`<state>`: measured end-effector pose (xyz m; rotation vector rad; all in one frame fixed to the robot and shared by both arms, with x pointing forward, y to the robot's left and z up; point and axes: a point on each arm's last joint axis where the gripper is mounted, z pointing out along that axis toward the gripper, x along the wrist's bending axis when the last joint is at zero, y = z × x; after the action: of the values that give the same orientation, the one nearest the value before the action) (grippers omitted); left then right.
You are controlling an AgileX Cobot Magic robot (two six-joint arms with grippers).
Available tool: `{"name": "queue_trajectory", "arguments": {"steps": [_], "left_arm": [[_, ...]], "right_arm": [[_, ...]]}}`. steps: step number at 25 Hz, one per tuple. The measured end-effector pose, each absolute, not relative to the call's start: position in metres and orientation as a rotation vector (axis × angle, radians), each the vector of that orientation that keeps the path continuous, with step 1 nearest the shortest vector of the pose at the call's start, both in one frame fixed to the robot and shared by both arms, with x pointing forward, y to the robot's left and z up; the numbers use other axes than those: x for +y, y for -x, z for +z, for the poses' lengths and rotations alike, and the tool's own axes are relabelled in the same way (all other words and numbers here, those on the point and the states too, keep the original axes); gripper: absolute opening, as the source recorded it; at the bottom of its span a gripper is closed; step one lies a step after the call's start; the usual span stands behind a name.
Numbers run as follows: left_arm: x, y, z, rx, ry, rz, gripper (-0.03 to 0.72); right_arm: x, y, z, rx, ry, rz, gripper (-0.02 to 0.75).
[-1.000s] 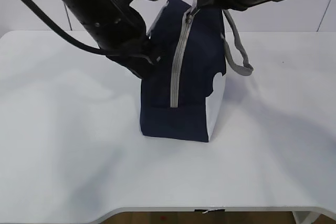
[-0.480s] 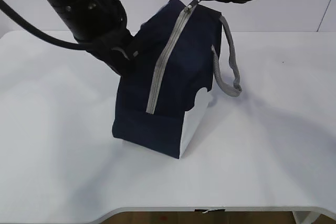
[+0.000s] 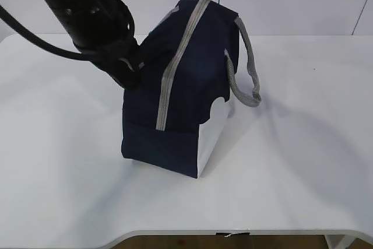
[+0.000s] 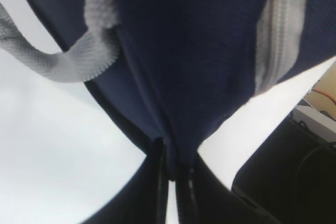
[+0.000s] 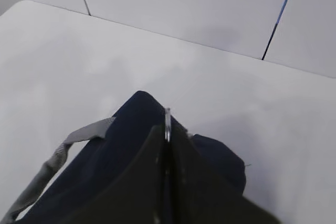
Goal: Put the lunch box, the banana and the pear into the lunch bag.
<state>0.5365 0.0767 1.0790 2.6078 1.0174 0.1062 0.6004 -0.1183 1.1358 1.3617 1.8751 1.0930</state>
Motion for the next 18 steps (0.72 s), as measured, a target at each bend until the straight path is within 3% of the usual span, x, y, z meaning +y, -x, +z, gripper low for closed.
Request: {"name": "queue_trajectory", "arguments": {"steps": [9, 18], "left_arm": [[0.078, -0.535, 1.078, 1.021, -2.623, 0.097, -0.001], [0.078, -0.535, 1.078, 1.02, -2.63, 0.091, -0.001]], "right_arm": [[-0.11, -0.631, 1.117, 1.899, -1.3, 0.954, 0.006], [-0.135, -0.651, 1.104, 1.858, -1.401, 0.918, 0.006]]}}
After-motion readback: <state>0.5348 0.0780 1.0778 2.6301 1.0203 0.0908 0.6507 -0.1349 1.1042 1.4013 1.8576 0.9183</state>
